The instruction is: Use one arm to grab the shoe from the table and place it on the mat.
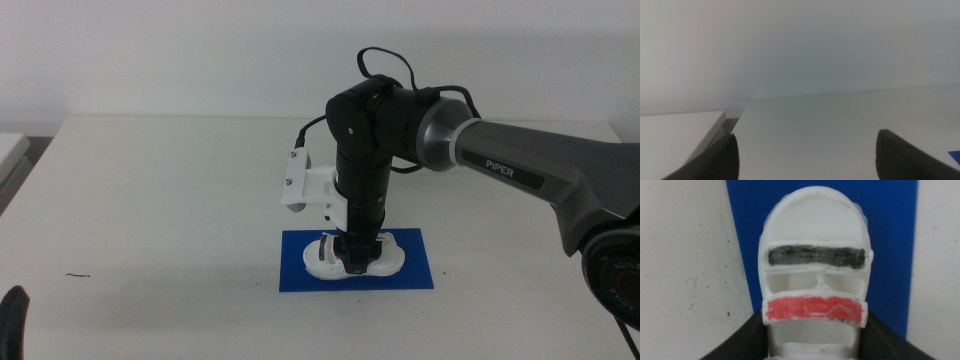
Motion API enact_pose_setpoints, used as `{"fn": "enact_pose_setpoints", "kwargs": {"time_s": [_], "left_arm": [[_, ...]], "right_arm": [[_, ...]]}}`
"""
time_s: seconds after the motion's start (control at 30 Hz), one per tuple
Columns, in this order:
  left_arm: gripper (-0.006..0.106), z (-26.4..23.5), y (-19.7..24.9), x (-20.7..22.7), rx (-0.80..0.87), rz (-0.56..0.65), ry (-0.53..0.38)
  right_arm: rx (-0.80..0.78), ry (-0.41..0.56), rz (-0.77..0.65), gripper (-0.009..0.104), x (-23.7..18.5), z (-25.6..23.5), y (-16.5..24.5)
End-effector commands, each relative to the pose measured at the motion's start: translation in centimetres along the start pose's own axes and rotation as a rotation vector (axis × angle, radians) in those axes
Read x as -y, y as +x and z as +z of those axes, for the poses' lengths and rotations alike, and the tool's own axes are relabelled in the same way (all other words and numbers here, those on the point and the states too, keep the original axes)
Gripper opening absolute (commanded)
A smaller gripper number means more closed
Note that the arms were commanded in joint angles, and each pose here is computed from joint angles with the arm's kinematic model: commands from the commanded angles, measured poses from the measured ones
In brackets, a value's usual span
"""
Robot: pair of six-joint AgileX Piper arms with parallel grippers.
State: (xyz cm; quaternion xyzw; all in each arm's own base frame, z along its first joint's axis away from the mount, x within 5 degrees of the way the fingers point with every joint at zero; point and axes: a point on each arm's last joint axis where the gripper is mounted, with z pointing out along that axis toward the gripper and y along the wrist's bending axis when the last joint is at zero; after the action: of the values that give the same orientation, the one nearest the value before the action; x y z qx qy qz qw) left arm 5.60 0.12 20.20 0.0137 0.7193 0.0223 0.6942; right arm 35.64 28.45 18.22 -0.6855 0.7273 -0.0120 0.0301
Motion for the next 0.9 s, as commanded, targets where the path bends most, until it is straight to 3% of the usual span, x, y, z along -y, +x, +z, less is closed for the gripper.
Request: {"fn": "enact_pose_setpoints", "kwargs": {"time_s": [0.0,0.1,0.13,0.23,0.37,0.47,0.57,0.63,0.87], "left_arm": [[0.094,0.0,-0.1,0.0,0.008,-0.005,0.002],[0.094,0.0,-0.1,0.0,0.008,-0.005,0.002],[0.094,0.0,-0.1,0.0,0.008,-0.005,0.002],[0.094,0.0,-0.1,0.0,0.008,-0.005,0.002],[0.094,0.0,-0.1,0.0,0.008,-0.005,0.002],[0.094,0.0,-0.1,0.0,0.008,-0.005,0.002],[0.094,0.0,-0.1,0.0,0.008,-0.005,0.002],[0.094,0.0,-0.1,0.0,0.008,-0.005,0.002],[0.094,0.0,-0.1,0.0,0.008,-0.005,0.002]], "right_arm": [[-0.001,-0.004,0.0,0.017,0.2,0.2,0.3],[-0.007,-0.006,-0.001,0.027,0.3,0.5,0.3],[-0.013,-0.011,-0.002,0.039,0.3,0.8,0.3],[-0.021,-0.021,-0.001,0.057,0.3,1.4,0.3],[-0.013,-0.011,0.002,0.074,0.3,0.8,0.4],[0.023,0.06,0.042,0.074,0.1,-2.9,0.9],[0.105,0.204,0.197,0.074,-1.2,-8.0,3.0],[0.247,0.294,0.325,0.074,-3.1,-11.6,5.3],[0.727,0.559,0.737,0.074,-12.7,-16.2,17.6]]}}
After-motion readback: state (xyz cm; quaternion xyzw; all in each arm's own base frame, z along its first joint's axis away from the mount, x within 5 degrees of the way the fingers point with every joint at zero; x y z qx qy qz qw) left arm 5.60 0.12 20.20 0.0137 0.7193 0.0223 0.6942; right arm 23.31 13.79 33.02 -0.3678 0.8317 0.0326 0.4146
